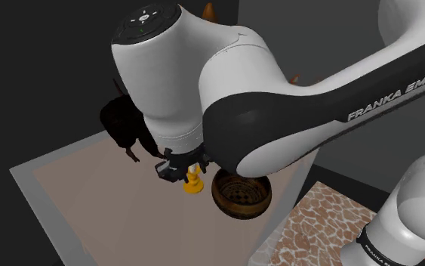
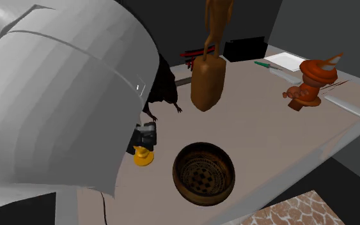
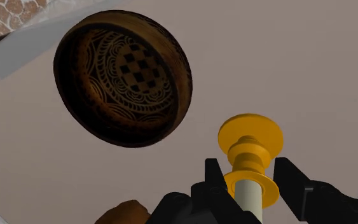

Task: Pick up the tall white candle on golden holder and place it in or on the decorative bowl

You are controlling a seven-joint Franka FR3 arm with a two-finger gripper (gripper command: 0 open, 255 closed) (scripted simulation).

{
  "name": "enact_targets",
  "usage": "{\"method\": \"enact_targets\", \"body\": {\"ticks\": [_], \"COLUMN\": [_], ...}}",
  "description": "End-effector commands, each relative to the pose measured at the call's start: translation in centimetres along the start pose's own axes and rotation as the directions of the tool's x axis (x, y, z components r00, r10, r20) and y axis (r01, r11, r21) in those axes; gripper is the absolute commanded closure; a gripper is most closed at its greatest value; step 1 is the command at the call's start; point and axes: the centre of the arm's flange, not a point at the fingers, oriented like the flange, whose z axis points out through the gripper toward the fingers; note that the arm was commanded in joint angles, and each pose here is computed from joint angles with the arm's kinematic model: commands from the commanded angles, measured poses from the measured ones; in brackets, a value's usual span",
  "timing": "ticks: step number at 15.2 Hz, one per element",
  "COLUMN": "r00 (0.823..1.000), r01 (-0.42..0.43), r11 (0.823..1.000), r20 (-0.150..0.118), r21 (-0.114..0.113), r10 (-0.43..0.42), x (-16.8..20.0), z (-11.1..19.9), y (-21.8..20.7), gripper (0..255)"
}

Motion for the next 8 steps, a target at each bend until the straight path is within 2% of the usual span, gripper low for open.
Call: {"method": "enact_targets", "body": {"ticks": [1, 8], "r00": [1.0, 1.0], "r01": [0.0, 0.0], "r11": [1.0, 1.0], "r20": [0.001, 0.001], "r21": [0.003, 0.002], "r10": [0.0, 0.0], "x": [-0.2, -0.5], "z": [1.1, 4.1], "y": [2.4, 11.1], "gripper": [255, 255]}}
